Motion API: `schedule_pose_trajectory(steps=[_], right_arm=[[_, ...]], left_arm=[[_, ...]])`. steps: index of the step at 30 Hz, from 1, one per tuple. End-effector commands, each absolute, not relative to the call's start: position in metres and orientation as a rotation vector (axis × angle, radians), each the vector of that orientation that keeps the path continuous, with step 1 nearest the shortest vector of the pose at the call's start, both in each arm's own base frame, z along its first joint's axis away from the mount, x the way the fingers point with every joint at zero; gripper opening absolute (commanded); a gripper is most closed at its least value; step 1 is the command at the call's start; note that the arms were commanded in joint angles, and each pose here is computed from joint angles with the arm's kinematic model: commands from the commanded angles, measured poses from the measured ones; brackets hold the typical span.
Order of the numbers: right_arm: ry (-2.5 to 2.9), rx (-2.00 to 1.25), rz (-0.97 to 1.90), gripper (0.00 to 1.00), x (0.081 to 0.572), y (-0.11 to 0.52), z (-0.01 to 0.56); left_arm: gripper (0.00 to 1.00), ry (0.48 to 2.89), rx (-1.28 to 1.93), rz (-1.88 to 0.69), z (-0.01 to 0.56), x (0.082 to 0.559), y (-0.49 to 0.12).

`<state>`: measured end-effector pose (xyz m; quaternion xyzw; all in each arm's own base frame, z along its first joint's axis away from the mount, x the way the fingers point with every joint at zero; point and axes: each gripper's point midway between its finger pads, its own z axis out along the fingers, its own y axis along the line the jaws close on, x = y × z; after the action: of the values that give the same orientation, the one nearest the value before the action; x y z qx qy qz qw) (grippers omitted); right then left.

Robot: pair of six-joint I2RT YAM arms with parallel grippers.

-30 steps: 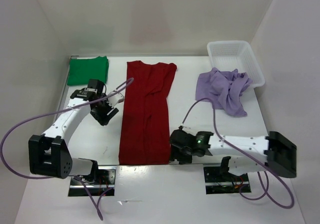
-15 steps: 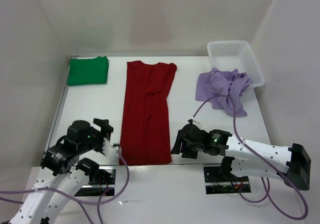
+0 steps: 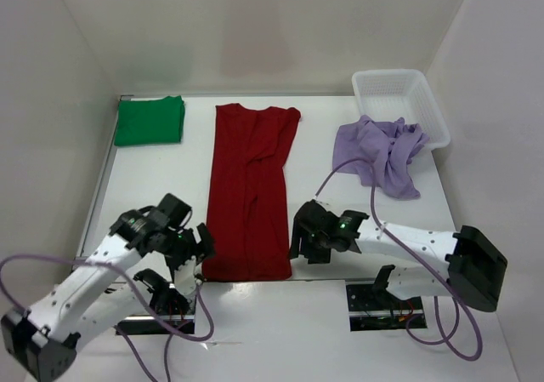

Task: Fold and stack the t-shirts
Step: Rotate the tshirt 90 degrees

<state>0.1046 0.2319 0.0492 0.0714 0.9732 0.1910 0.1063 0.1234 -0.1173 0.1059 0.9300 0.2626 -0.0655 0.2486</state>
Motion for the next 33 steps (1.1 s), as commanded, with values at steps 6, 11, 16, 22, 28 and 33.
schedule_pose_trajectory(steps=[6,11,16,22,28,33], right_arm=[[2.871,0.105,0.593,0.69,0.136,0.245,0.041],[2.901,0.054,0.581,0.69,0.144,0.243,0.03],[2.92,0.054,0.589,0.69,0.149,0.241,0.023],[2.933,0.033,0.604,0.69,0.154,0.247,0.019],[2.959,0.019,0.592,0.69,0.145,0.24,0.015],[2.966,0.044,0.627,0.69,0.144,0.245,0.017]], left_arm=[[0.83,0.207,2.881,-0.353,0.088,0.093,-0.146],[0.72,-0.064,2.99,-0.06,0.067,0.111,-0.152],[0.71,-0.148,3.002,-0.208,0.053,0.083,-0.149],[0.71,-0.158,3.09,-0.241,0.028,0.084,-0.142],[0.65,-0.193,2.984,-0.25,0.024,0.075,-0.154],[0.5,-0.109,3.008,-0.31,0.019,0.074,-0.157]])
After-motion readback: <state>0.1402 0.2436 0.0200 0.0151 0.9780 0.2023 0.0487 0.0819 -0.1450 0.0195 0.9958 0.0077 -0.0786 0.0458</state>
